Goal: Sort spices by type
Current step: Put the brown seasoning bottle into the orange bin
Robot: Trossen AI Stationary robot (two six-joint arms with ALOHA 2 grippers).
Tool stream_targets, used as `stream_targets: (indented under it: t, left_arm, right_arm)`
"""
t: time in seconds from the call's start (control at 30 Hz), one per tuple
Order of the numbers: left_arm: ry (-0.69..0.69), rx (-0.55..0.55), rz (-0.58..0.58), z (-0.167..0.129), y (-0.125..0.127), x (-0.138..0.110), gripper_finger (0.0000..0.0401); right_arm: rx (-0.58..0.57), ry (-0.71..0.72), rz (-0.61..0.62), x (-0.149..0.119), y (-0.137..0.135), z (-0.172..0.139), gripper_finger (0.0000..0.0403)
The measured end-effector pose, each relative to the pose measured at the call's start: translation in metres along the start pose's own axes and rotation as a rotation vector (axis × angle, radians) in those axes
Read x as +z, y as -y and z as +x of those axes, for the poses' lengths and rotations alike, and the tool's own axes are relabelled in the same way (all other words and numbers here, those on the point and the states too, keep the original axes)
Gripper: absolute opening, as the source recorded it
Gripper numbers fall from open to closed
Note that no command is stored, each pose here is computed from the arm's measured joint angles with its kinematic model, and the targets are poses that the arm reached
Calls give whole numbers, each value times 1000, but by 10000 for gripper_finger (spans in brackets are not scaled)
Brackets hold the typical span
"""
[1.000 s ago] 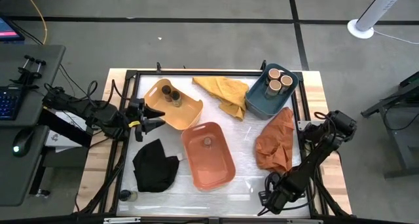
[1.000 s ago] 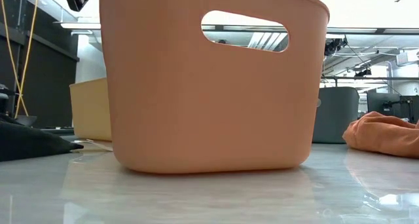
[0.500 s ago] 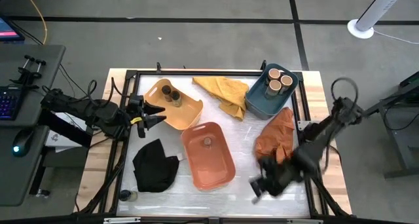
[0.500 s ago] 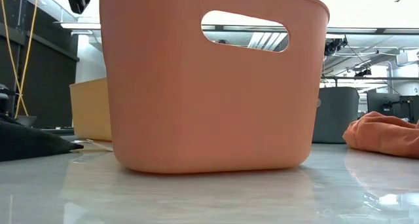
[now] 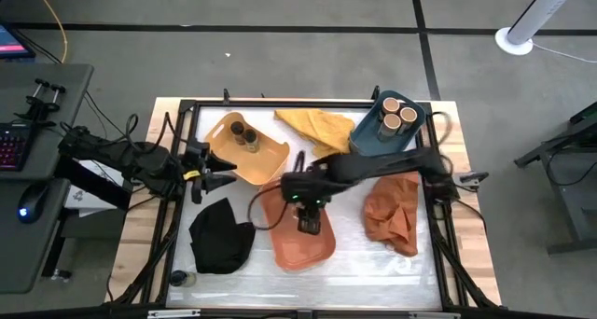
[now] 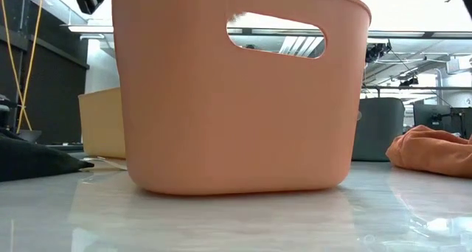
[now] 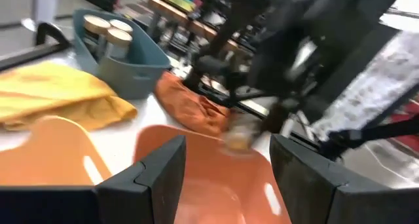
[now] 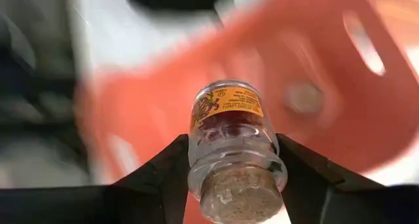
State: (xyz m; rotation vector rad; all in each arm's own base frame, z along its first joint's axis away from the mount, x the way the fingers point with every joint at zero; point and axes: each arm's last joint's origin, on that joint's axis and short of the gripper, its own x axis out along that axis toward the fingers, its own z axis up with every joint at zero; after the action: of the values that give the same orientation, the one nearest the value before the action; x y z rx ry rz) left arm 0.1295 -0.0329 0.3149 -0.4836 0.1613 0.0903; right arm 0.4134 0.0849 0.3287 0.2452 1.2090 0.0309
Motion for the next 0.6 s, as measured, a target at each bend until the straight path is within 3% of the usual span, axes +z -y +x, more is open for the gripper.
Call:
stream_targets:
  t: [0.13, 0.27, 0.6]
  left_arm:
    - [-35, -4, -37, 0, -1, -3, 204]
    - [-54, 9, -33, 0, -2, -5, 204]
    - [-56, 11, -30, 0, -2, -5, 204]
  right_arm:
    - [-86, -212, -172, 5, 6, 45, 182]
    - [-87, -251, -312, 11, 3, 80, 182]
    - [-155, -339, -367, 7, 12, 128, 191]
